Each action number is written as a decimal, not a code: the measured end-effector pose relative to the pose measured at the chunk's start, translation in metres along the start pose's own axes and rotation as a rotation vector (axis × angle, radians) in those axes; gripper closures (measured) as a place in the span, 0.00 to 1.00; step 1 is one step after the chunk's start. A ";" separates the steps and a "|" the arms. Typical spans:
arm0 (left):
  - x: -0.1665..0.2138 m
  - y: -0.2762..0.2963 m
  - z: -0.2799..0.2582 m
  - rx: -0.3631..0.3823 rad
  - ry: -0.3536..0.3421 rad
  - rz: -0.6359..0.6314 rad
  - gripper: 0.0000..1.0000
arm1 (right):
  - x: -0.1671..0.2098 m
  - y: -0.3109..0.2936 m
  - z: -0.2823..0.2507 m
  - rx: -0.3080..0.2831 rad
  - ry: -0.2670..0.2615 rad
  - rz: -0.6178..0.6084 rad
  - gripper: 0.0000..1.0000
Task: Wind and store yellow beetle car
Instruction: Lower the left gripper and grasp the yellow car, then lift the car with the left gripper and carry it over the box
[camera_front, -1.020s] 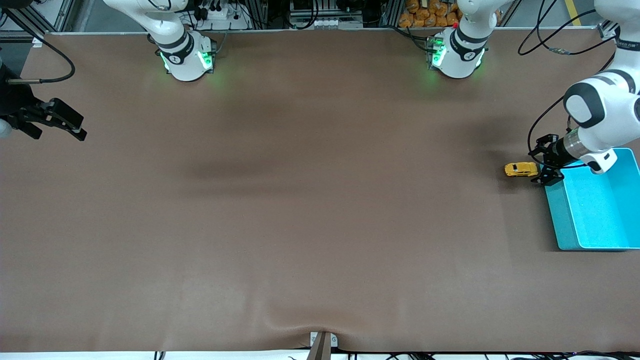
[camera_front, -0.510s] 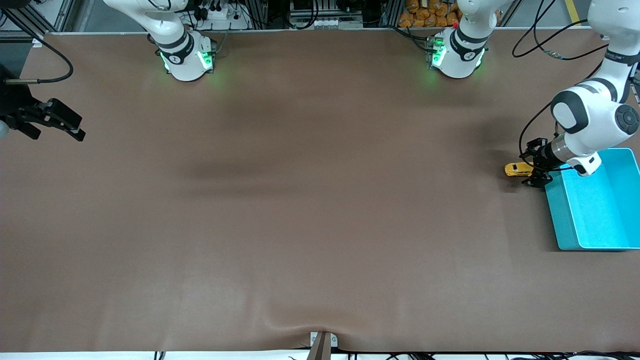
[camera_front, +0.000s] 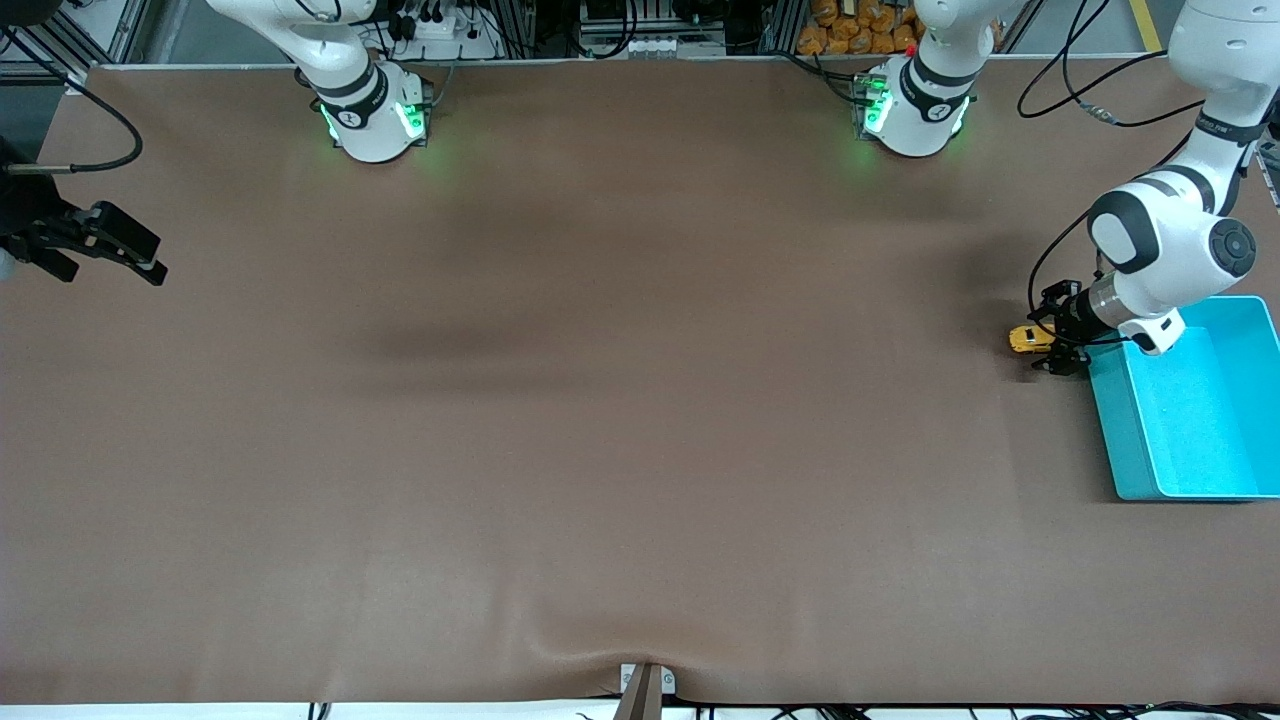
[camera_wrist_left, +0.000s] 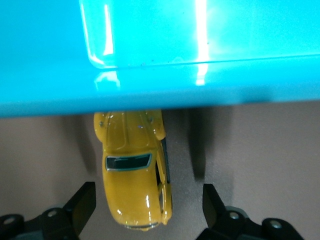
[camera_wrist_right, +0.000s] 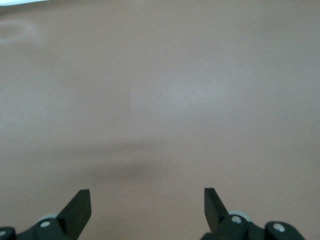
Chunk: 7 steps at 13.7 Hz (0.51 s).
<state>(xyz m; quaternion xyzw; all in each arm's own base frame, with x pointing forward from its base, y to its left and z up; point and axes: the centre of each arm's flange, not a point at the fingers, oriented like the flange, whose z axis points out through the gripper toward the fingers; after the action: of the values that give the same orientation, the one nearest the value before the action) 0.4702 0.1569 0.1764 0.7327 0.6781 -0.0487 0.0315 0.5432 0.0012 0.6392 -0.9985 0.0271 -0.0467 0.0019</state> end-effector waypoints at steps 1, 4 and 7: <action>0.000 0.000 0.002 0.001 -0.001 0.000 0.14 | -0.001 0.001 0.000 -0.001 -0.006 -0.010 0.00; 0.001 0.001 0.001 -0.003 0.001 -0.001 0.46 | -0.003 0.003 -0.001 -0.002 -0.015 -0.042 0.00; 0.001 0.003 -0.004 -0.012 0.006 0.000 0.49 | -0.003 0.008 -0.001 -0.003 -0.017 -0.040 0.00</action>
<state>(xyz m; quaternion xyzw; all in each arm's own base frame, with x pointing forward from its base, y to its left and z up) 0.4735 0.1583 0.1803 0.7328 0.6783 -0.0422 0.0340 0.5400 -0.0067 0.6398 -0.9993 0.0071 -0.0380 -0.0001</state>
